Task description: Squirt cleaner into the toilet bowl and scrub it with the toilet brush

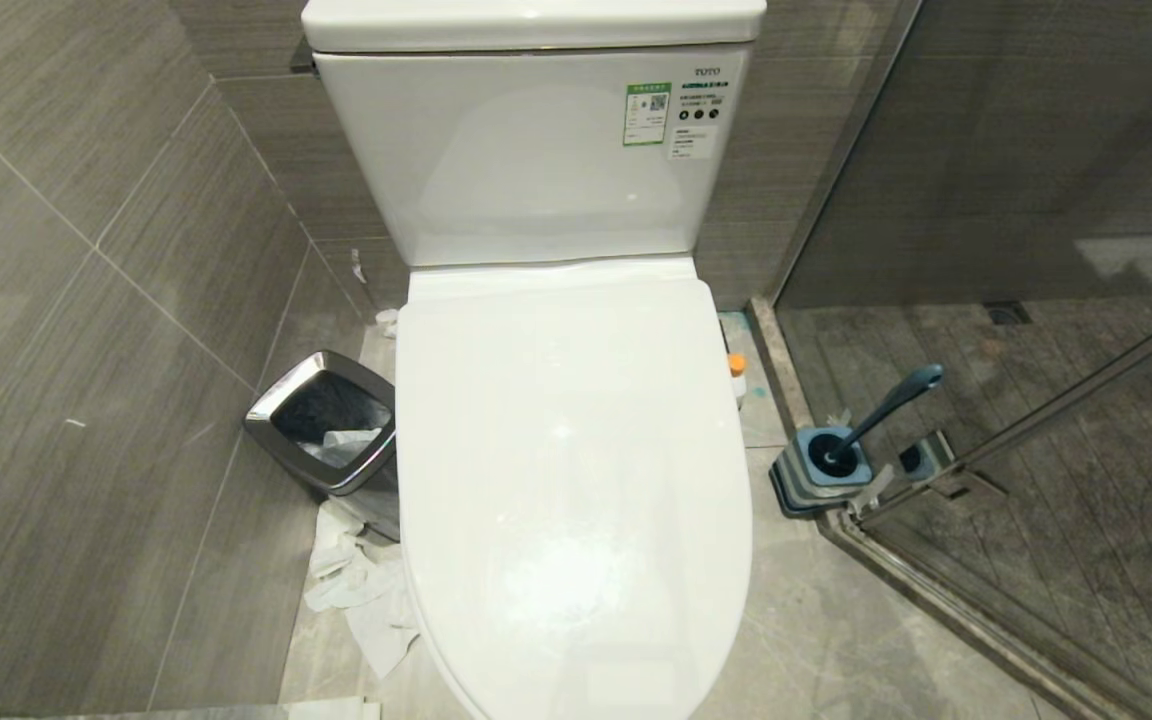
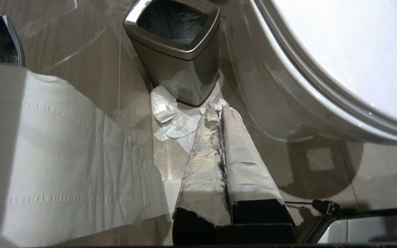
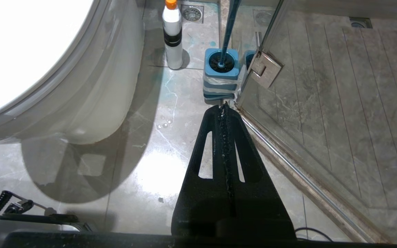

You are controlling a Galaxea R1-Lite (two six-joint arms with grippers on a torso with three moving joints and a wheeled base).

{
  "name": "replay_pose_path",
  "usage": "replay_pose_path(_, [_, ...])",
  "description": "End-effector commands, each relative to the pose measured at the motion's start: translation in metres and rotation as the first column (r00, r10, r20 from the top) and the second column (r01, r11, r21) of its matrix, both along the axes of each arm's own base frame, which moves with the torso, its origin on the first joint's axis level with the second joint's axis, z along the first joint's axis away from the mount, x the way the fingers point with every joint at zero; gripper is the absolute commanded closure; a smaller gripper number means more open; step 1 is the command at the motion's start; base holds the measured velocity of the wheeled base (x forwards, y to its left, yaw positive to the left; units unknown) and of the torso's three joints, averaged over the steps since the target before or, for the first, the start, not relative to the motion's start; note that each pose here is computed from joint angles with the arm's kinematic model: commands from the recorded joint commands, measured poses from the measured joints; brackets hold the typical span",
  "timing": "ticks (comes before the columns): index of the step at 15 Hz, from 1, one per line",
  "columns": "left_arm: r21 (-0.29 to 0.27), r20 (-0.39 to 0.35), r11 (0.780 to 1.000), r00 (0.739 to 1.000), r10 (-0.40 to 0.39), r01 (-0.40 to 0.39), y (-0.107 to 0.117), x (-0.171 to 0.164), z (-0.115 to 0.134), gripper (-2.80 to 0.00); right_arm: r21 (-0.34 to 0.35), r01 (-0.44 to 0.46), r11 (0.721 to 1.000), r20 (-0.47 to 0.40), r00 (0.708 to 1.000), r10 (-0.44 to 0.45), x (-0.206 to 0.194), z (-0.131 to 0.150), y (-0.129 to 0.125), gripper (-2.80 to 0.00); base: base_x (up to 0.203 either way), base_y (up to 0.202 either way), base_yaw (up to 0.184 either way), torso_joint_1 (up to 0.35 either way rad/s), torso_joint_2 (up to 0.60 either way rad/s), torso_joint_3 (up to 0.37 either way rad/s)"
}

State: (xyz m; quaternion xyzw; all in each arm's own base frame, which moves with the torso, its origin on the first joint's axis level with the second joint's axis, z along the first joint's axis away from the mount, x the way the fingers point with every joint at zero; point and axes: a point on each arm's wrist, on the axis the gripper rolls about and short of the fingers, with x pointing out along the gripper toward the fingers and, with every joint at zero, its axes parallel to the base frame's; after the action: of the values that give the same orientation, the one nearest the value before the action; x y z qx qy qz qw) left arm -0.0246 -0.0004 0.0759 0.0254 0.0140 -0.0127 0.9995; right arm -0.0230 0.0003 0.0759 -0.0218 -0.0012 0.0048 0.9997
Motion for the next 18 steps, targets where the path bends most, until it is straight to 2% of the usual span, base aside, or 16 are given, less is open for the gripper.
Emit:
replay_pose_path(1, [-0.017,-0.007,1.0,1.0,-0.001,0.001,0.0001,0.0002,-0.0005,0.0,-0.001,-0.001,1.0,-0.001,1.0,0.001,0.0001,0.0,0.0,0.0,0.0,0.0,0.0,0.0,0.0,0.0])
replay_pose_path(18, [-0.019,-0.008,1.0,1.0,0.002,-0.002,0.0,0.0003,-0.0005,0.0,0.001,-0.001,1.0,-0.001,1.0,0.001,0.0001,0.0,0.0,0.0,0.0,0.0,0.0,0.0,0.0,0.0])
